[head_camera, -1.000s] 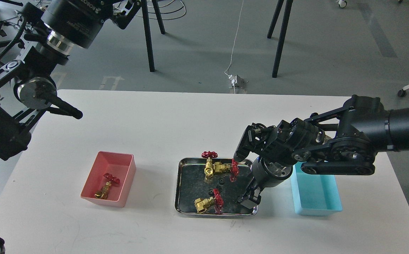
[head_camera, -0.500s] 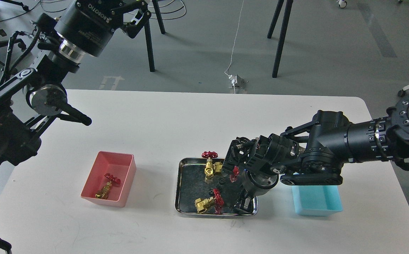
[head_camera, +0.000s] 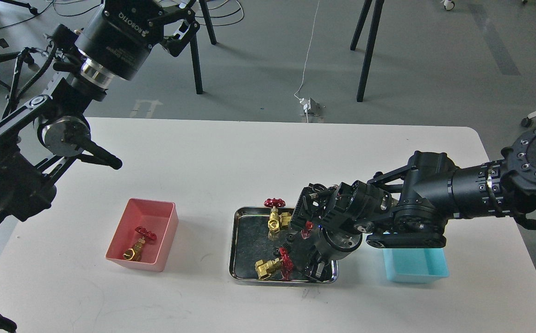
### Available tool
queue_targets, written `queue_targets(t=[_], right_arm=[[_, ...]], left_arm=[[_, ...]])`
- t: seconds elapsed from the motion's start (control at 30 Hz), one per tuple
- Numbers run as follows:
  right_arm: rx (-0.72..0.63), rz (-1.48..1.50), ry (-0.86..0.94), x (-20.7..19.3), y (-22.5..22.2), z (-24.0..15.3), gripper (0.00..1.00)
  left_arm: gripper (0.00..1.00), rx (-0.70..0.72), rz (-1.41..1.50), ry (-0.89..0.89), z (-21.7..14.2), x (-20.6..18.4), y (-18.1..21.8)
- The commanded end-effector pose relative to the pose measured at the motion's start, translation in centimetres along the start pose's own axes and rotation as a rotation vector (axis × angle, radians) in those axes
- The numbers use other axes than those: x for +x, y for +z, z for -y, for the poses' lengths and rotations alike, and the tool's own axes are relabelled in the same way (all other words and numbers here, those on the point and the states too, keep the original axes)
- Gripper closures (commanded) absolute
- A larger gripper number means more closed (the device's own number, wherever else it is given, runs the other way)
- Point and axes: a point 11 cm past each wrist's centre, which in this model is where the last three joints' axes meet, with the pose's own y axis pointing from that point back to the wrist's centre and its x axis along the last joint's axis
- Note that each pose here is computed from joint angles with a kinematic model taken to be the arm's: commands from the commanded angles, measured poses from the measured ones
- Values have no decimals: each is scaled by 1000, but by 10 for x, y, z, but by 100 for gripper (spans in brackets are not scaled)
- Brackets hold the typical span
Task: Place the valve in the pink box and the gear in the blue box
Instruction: 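Close the right gripper on the dark gear, then lift the gear with the right gripper away from the tray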
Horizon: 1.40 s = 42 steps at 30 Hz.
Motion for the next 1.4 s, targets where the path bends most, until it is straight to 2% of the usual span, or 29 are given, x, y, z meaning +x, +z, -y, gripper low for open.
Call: queue_targets(t=[0.0, 0.37, 0.93, 1.03, 1.27, 1.37], right_arm=[[-1, 0, 2, -3, 0, 2, 53], [-11, 23, 12, -9, 6, 8, 53], [-1, 25, 26, -9, 4, 11, 65], [0, 21, 25, -9, 4, 11, 70], [-17, -3, 17, -11, 7, 10, 97], [-17, 2, 22, -11, 9, 9, 99]], left_arm=[[8, -1, -5, -2, 1, -1, -2], [8, 3, -10, 2, -1, -1, -4], [7, 7, -13, 9, -4, 0, -6], [7, 7, -14, 8, -4, 0, -6], [7, 7, -14, 8, -4, 0, -6], [7, 7, -15, 9, -4, 0, -7]])
